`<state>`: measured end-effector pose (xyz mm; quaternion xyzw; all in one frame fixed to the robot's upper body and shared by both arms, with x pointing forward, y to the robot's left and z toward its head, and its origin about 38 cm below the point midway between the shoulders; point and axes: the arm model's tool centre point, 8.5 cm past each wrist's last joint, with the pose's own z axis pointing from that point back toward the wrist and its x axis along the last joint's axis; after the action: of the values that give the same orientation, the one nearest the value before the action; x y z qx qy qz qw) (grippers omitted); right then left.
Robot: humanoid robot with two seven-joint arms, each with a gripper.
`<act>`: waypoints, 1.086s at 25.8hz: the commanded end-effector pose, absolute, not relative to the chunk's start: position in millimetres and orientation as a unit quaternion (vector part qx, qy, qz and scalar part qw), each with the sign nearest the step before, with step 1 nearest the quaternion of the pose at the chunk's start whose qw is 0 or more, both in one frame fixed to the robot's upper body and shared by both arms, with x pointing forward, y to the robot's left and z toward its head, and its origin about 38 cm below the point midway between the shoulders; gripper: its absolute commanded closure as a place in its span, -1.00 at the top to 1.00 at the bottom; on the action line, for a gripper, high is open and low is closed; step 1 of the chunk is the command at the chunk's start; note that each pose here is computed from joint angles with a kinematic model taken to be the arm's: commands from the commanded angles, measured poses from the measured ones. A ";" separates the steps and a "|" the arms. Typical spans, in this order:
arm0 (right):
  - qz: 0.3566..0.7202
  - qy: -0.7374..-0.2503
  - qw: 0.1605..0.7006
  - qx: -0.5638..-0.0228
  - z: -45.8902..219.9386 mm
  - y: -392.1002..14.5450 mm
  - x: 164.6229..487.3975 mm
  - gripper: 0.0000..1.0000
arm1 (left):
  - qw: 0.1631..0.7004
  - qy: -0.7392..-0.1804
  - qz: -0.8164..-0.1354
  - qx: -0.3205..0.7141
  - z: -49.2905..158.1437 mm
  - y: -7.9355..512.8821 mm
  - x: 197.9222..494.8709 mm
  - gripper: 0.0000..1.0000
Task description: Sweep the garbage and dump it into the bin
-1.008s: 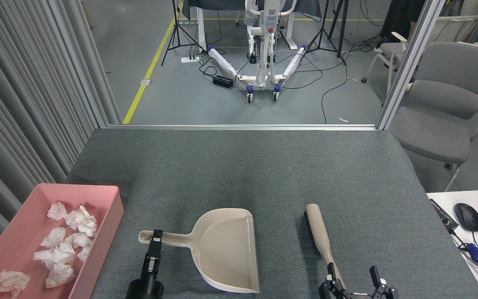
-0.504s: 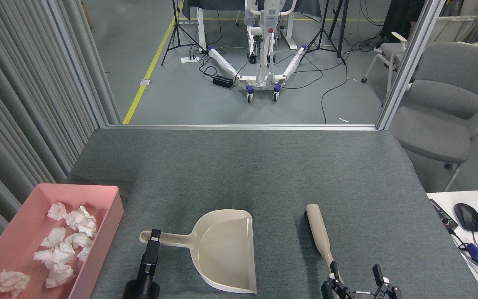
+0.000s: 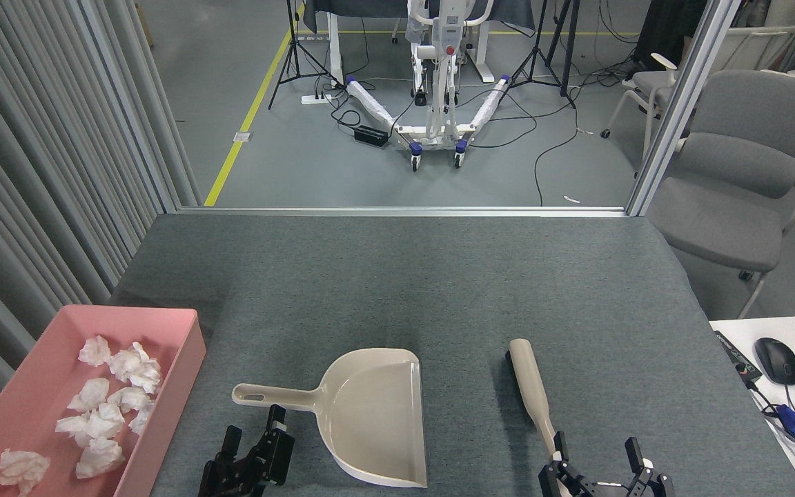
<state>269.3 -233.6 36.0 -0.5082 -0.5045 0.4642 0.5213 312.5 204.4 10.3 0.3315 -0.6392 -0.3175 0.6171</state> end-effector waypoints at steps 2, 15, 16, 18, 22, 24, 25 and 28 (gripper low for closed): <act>0.463 -0.505 0.519 -0.511 37.5 -234.6 269.5 0.96 | 0.513 -0.629 -0.404 0.421 34.5 202.6 307.2 1.00; 0.459 -0.509 0.518 -0.511 40.9 -235.2 269.5 0.96 | 0.383 -0.548 -0.525 0.526 49.0 279.7 292.0 1.00; 0.460 -0.509 0.518 -0.511 40.5 -235.1 269.0 0.96 | 0.390 -0.544 -0.525 0.525 50.6 288.7 288.3 1.00; 0.460 -0.509 0.518 -0.510 40.3 -235.0 269.0 0.96 | 0.408 -0.531 -0.530 0.520 52.9 309.2 285.0 1.00; 0.461 -0.509 0.518 -0.510 39.8 -235.1 269.0 0.96 | 0.426 -0.525 -0.528 0.513 51.7 322.0 278.4 1.00; 0.461 -0.509 0.519 -0.509 39.7 -234.9 269.0 0.96 | 0.425 -0.535 -0.525 0.508 54.1 318.1 278.6 1.00; 0.461 -0.509 0.519 -0.509 39.7 -234.9 269.0 0.96 | 0.426 -0.539 -0.524 0.504 53.7 316.1 278.4 1.00; 0.461 -0.509 0.519 -0.509 39.7 -234.9 269.0 0.96 | 0.422 -0.545 -0.524 0.500 55.5 312.7 279.9 1.00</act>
<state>269.0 -235.0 40.0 -0.5099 -0.5090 0.4608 0.5183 279.2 315.0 53.6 0.5038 -0.5391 -0.5255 0.4235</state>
